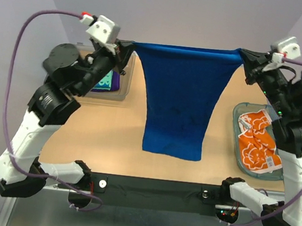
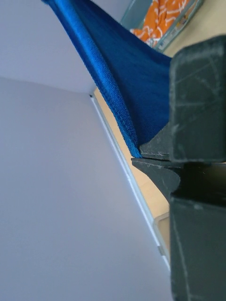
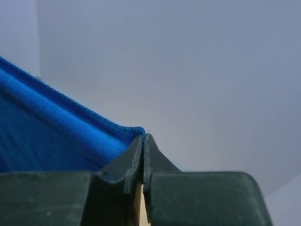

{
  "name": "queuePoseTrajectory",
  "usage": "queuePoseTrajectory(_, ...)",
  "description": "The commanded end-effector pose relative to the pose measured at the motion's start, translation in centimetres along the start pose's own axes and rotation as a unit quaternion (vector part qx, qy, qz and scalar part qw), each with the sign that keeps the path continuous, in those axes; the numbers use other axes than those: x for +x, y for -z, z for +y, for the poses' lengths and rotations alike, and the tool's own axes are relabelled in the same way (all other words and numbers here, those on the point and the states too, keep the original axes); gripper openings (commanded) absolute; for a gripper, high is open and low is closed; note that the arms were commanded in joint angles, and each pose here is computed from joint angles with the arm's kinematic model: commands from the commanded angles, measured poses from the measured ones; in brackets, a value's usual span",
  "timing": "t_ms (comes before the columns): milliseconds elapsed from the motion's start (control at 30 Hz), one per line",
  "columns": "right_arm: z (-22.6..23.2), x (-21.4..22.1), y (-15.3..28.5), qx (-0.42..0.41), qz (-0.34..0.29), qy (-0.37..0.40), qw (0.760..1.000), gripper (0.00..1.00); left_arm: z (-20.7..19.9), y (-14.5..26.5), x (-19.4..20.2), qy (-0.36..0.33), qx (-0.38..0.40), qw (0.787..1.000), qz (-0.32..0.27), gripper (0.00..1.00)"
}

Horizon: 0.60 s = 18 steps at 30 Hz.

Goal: Fold and stack the towels
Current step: Flatten out the crumpled towel

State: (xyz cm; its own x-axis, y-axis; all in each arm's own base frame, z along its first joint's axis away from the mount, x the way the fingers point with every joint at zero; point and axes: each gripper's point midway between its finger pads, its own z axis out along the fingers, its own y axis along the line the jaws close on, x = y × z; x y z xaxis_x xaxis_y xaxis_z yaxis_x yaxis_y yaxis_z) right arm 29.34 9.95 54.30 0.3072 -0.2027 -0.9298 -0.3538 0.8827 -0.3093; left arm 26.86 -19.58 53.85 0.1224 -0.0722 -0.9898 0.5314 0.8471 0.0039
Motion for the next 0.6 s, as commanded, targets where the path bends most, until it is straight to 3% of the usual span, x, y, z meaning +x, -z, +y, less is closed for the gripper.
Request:
queuePoseTrajectory(0, -1.3, -8.0, 4.4, 0.015, -0.099, 0.052, 0.994, 0.01, 0.6, 8.0, -11.8, -0.028, 0.027, 0.985, -0.170, 0.00)
queuePoseTrajectory(200, 0.1, -13.1, 8.6, -0.016, -0.172, 0.074, 0.982, 0.01, -0.5, 13.1, -15.5, -0.039, 0.073, 0.968, -0.236, 0.00)
queuePoseTrajectory(567, 2.1, -16.3, 11.5, -0.065, -0.224, 0.081, 0.969, 0.04, -0.6, 17.0, -17.9, -0.035, 0.087, 0.952, -0.292, 0.00)
